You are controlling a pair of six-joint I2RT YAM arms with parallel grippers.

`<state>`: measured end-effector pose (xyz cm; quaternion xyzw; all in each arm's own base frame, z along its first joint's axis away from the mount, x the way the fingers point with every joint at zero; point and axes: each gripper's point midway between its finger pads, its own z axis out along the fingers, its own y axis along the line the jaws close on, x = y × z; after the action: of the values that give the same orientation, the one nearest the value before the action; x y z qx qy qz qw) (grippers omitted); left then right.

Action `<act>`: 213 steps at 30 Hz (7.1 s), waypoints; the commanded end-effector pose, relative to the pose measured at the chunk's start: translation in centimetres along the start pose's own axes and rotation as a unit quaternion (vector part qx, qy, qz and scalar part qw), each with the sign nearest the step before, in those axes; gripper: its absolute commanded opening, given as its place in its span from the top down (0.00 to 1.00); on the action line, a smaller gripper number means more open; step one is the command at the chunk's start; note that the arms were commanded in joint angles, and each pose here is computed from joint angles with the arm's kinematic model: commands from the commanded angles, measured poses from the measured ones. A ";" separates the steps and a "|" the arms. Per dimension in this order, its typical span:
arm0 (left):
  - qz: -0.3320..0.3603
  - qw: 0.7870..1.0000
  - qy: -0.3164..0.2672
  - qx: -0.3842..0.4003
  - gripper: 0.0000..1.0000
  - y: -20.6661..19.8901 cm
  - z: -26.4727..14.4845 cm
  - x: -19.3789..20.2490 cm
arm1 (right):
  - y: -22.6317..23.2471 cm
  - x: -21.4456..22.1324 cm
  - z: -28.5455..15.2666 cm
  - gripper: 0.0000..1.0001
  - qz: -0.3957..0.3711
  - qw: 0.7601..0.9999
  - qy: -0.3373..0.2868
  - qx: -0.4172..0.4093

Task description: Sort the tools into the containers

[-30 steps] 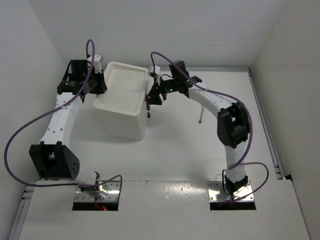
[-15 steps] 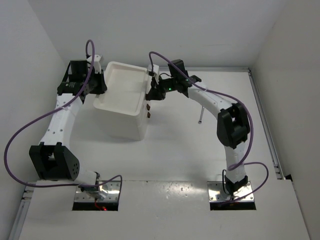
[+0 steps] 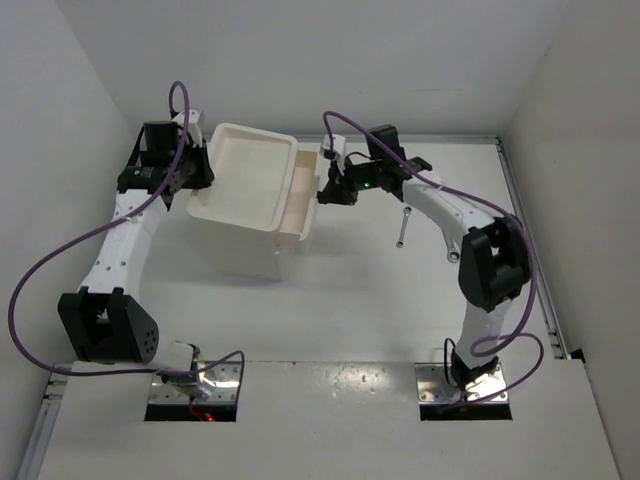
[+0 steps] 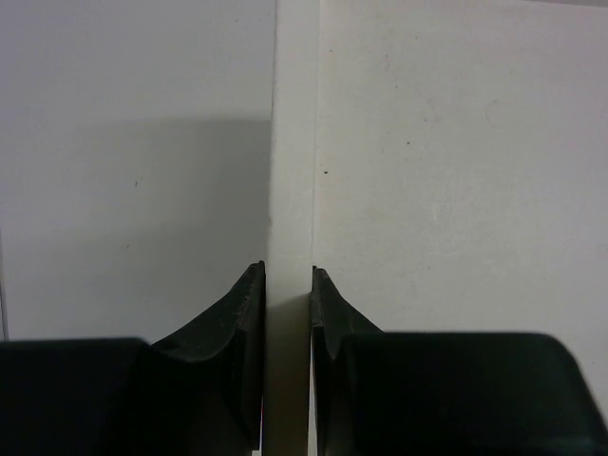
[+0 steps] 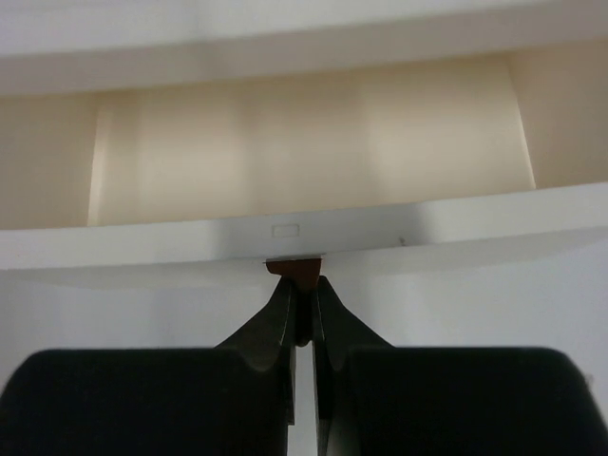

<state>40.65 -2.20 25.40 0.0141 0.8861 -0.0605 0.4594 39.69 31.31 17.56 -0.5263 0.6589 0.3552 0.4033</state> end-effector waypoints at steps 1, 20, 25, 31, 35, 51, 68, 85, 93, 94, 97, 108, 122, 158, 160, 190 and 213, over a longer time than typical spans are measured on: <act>-0.074 0.997 0.000 -0.027 1.00 0.5 -0.6 0.4 | -0.5 -0.4 -3.2 1.00 -0.022 0.999 -0.004 0.023; -0.054 0.997 -0.054 0.034 0.05 -1.7 -2.0 -4.4 | -2.9 -1.1 -8.2 0.37 0.082 0.991 -0.028 0.103; -0.015 0.989 -0.134 0.060 0.04 -3.0 -6.2 -11.1 | -3.8 0.3 -12.1 0.37 0.146 0.972 -0.033 0.178; -0.022 0.983 -0.181 -0.018 0.04 -0.7 -10.0 -14.0 | -4.7 9.9 -15.5 0.44 0.355 0.884 0.068 0.296; -0.026 0.982 -0.183 -0.037 0.04 -0.1 -10.8 -11.7 | -4.0 15.5 -15.7 0.54 0.473 0.800 0.120 0.350; -0.038 0.988 -0.148 -0.039 0.04 0.3 -8.6 -6.6 | -6.6 24.6 -29.2 0.66 0.483 0.677 0.255 0.493; -0.059 0.990 -0.131 0.006 0.04 -0.1 -6.6 -6.0 | -9.2 30.4 -30.4 0.63 0.521 0.638 0.300 0.481; -0.070 0.989 -0.128 0.002 0.04 0.7 -6.4 -6.2 | -9.9 31.9 -27.6 1.00 0.575 0.631 0.292 0.430; -0.073 0.988 -0.133 0.003 0.04 0.6 -6.6 -6.6 | -10.1 8.7 -26.1 1.00 0.532 0.788 0.033 0.308; -0.073 0.988 -0.133 0.003 0.04 0.6 -6.6 -6.6 | -8.6 4.7 -24.7 1.00 0.514 0.824 -0.011 0.239; -0.078 0.987 -0.138 -0.001 0.04 0.7 -7.1 -6.8 | -5.1 -4.6 -22.7 1.00 0.442 0.877 -0.089 0.167; -0.073 0.987 -0.143 -0.007 0.04 0.0 -7.8 -6.3 | -4.1 -17.2 -16.5 1.00 0.370 0.890 -0.193 0.186; -0.064 0.989 -0.132 -0.029 0.04 0.9 -7.4 -5.4 | -5.3 -15.4 -5.8 1.00 0.406 0.881 -0.133 0.201; 0.008 0.999 -0.030 -0.016 0.44 0.3 -1.7 -2.4 | -1.6 1.4 -10.6 0.79 0.278 0.914 0.088 0.281; 0.015 1.000 -0.025 -0.012 0.59 0.0 -1.6 -2.4 | -1.2 2.4 -9.8 0.82 0.276 0.916 0.106 0.271; -0.006 1.000 -0.004 0.015 1.00 -5.3 -1.5 2.2 | 0.0 -2.0 3.4 0.92 0.187 0.962 0.081 0.183; -0.094 0.993 0.054 0.054 1.00 -10.0 0.9 4.6 | -4.1 -0.9 -10.9 0.49 0.272 0.905 -0.019 0.326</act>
<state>39.45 -6.09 25.71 -0.0326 0.8742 -0.0466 0.4822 41.74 23.98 22.07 -0.1912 0.8448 0.2507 0.4322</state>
